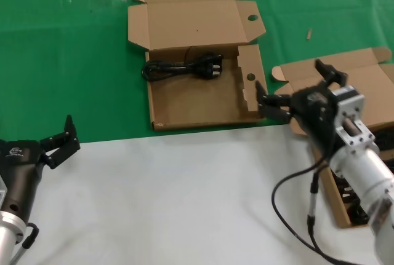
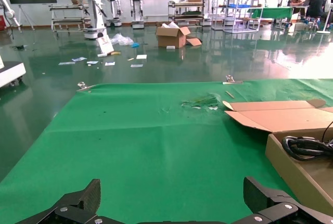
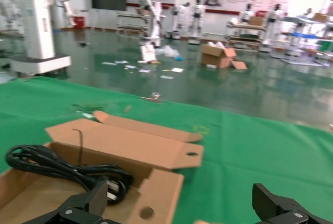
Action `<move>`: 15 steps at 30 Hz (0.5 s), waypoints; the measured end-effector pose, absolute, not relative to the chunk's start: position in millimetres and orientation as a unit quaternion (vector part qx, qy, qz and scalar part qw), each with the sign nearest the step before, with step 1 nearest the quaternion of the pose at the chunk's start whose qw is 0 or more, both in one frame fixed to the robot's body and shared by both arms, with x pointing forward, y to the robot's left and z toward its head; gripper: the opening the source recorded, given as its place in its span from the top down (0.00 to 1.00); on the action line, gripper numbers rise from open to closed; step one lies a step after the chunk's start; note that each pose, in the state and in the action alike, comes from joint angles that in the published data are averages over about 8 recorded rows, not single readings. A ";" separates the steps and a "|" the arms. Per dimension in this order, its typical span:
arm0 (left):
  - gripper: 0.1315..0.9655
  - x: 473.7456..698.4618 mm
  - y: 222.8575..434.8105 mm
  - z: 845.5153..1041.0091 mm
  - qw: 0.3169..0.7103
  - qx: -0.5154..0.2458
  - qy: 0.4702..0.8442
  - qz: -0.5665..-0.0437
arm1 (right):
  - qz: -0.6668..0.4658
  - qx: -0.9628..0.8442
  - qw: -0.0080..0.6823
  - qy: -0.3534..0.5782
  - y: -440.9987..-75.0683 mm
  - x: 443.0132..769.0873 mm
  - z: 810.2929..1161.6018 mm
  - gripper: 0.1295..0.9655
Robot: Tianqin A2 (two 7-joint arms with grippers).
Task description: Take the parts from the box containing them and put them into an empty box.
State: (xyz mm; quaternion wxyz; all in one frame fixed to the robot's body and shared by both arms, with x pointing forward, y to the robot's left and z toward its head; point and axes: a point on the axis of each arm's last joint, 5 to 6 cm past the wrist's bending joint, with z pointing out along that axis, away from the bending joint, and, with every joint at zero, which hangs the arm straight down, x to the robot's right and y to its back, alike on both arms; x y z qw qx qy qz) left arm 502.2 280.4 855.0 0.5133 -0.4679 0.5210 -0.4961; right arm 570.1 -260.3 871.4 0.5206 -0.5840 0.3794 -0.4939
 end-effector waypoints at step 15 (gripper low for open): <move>0.00 502.2 280.4 855.0 0.513 -0.468 0.521 -0.496 | -0.510 -0.533 0.502 0.452 -276.6 519.6 857.2 0.00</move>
